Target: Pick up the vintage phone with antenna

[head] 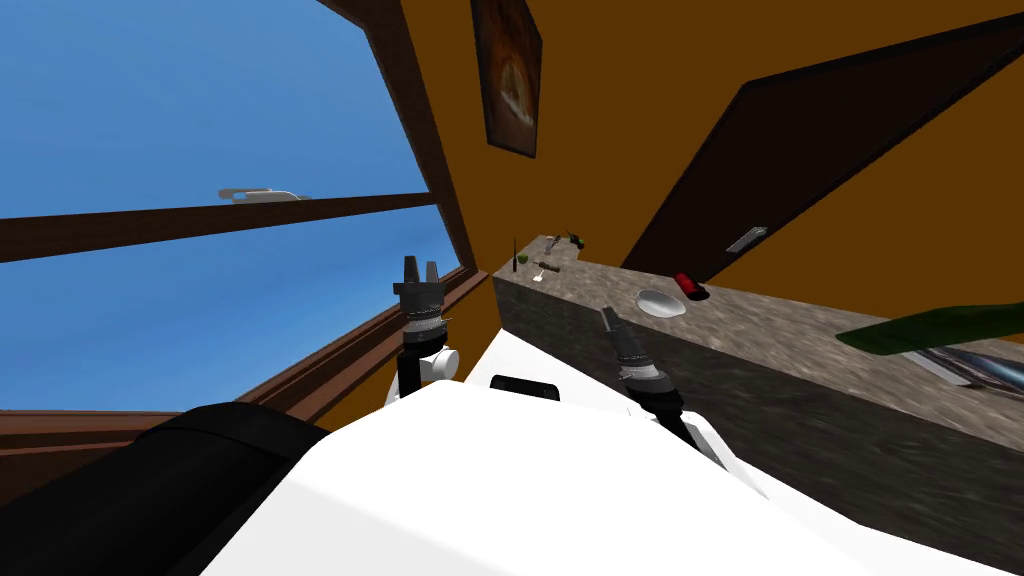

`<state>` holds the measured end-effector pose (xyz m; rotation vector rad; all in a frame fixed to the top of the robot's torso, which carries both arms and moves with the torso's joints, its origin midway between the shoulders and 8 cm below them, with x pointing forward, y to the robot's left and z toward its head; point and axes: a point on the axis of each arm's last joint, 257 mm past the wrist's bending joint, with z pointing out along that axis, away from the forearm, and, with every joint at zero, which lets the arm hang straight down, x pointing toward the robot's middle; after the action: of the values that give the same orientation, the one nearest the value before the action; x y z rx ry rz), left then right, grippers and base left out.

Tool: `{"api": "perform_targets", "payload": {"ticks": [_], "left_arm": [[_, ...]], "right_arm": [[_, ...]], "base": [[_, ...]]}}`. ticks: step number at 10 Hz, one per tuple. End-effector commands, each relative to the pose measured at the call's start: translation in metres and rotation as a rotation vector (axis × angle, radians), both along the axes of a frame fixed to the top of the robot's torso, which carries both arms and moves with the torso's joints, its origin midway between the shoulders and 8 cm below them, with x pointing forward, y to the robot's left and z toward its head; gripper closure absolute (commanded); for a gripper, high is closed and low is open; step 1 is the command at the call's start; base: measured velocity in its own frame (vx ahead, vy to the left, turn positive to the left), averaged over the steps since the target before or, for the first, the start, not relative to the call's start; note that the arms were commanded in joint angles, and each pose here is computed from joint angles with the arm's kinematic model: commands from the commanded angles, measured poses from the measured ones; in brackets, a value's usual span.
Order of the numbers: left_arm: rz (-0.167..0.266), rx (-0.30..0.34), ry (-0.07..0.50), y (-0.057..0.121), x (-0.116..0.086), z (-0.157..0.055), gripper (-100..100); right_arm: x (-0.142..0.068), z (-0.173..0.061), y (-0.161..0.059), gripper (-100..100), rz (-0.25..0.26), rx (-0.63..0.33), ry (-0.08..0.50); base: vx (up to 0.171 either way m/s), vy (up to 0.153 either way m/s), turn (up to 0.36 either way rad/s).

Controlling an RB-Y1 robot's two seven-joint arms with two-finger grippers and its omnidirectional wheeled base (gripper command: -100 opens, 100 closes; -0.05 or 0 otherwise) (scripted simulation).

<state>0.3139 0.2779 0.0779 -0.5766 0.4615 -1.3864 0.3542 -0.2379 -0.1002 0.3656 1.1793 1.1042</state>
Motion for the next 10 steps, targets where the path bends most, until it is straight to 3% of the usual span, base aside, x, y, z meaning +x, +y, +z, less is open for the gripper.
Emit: {"api": "perform_targets", "payload": {"ticks": [1,7,10], "left_arm": [[0.0,0.0,0.0,0.0,0.0,0.0,0],[0.0,0.0,0.0,0.0,0.0,0.0,0],[0.0,0.0,0.0,0.0,0.0,0.0,0]], "right_arm": [[-0.004,-0.027,0.002,-100,0.032,-0.071,0.049],[-0.013,-0.096,-0.013,-100,0.116,-0.265,0.189],[-0.019,-0.132,-0.035,-100,0.142,-0.358,0.272]], "base": [[-0.244,-0.01,0.401],[-0.129,-0.016,0.232],[-0.113,-0.003,0.25]]}}
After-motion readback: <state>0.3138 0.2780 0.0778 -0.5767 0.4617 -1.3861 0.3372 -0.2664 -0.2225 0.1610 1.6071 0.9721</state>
